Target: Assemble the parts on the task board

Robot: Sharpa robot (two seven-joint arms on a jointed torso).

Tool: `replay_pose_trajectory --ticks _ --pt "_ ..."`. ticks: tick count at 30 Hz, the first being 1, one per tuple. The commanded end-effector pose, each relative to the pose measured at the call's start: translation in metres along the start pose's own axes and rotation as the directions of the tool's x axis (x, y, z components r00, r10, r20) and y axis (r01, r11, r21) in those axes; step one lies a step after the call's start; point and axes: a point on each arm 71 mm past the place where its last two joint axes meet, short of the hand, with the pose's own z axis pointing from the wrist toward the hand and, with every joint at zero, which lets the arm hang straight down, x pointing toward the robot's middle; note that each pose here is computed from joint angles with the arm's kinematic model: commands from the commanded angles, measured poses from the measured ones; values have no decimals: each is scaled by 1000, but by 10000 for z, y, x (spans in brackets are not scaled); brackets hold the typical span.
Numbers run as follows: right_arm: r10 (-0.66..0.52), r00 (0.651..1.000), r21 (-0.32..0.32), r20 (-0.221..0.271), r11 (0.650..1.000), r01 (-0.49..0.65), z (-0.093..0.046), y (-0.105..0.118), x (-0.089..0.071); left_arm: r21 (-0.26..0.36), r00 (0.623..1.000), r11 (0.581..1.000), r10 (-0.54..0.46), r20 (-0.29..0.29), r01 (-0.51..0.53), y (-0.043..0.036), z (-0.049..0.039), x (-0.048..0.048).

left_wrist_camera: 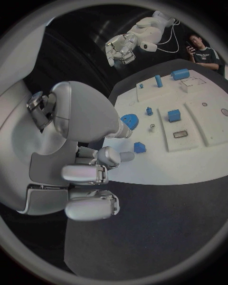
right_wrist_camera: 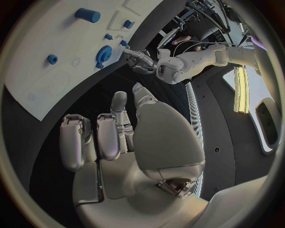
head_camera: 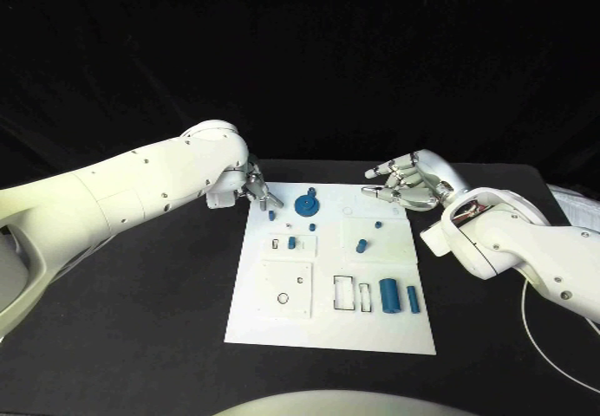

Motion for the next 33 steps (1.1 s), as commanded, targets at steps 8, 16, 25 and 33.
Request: replay_pose_trajectory --ticks 8,16,25,33 --pt "-2 1000 -11 -8 1000 2 -5 4 11 12 999 1000 19 -26 -19 -34 9 28" --pt "-2 1000 -11 -8 1000 2 -5 4 12 8 998 999 32 -48 -32 -38 22 50" --pt "-2 1000 -11 -9 1000 1 -4 5 14 6 997 999 39 -61 -39 -47 31 68" --pt "-1 1000 -12 -10 1000 1 -2 8 18 4 996 999 44 -71 -44 -53 42 81"
